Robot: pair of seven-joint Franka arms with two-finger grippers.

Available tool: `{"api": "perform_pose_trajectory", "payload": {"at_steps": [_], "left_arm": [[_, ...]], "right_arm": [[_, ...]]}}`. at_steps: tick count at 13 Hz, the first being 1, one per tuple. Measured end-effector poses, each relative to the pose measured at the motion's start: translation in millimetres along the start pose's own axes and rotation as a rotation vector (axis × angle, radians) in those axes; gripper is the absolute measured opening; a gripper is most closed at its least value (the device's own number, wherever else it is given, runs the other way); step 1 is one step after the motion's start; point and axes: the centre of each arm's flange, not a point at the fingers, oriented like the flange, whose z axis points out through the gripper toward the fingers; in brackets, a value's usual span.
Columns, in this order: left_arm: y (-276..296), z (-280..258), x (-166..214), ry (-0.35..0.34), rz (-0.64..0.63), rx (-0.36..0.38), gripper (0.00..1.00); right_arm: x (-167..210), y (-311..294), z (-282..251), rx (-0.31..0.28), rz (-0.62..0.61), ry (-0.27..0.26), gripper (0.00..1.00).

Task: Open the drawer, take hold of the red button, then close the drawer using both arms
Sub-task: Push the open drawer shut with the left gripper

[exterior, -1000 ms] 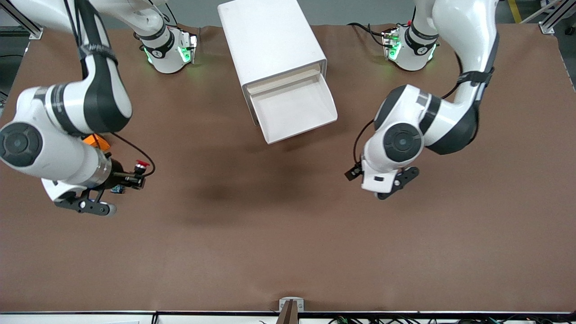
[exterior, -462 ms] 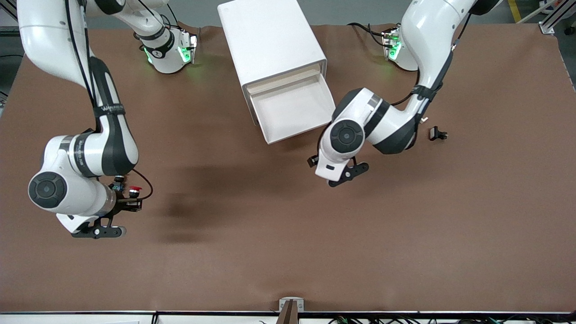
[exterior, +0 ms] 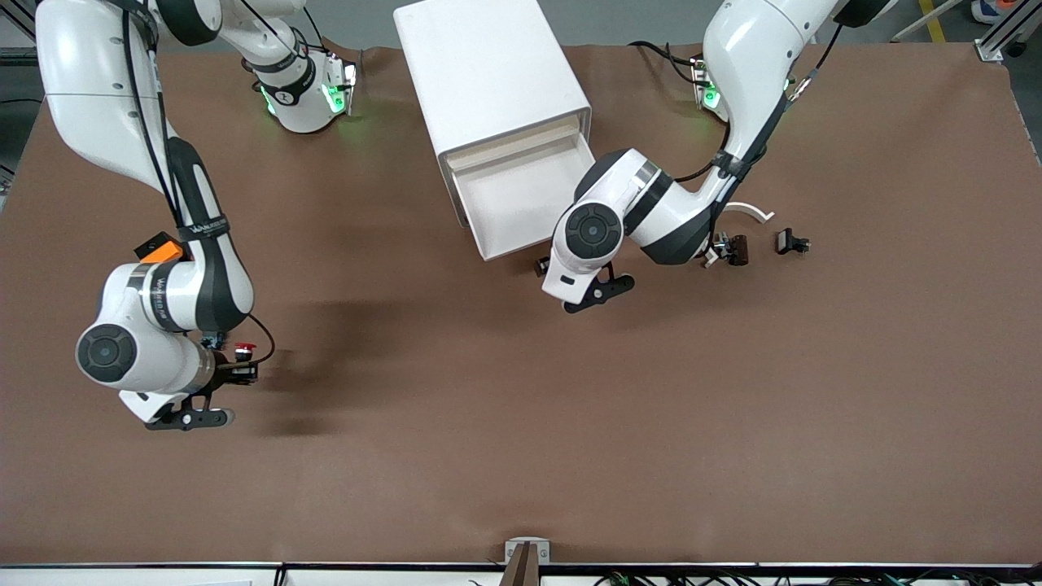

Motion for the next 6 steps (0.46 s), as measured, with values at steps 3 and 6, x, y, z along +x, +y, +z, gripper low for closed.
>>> {"api": "perform_pose_trajectory", "payload": {"at_steps": [3,6], "left_arm": [[5.3,9.9,-17.8,-0.050,0.011,-0.002,1.00],[9.1,16.8,-31.7,-0.114,0.005,-0.017,1.00]], "right_arm": [[-13.6,-4.4,28.4,0.004,-0.009,-0.015,0.41],[-25.0,-8.7,43.8,0.009,-0.015,-0.012,0.41]]}}
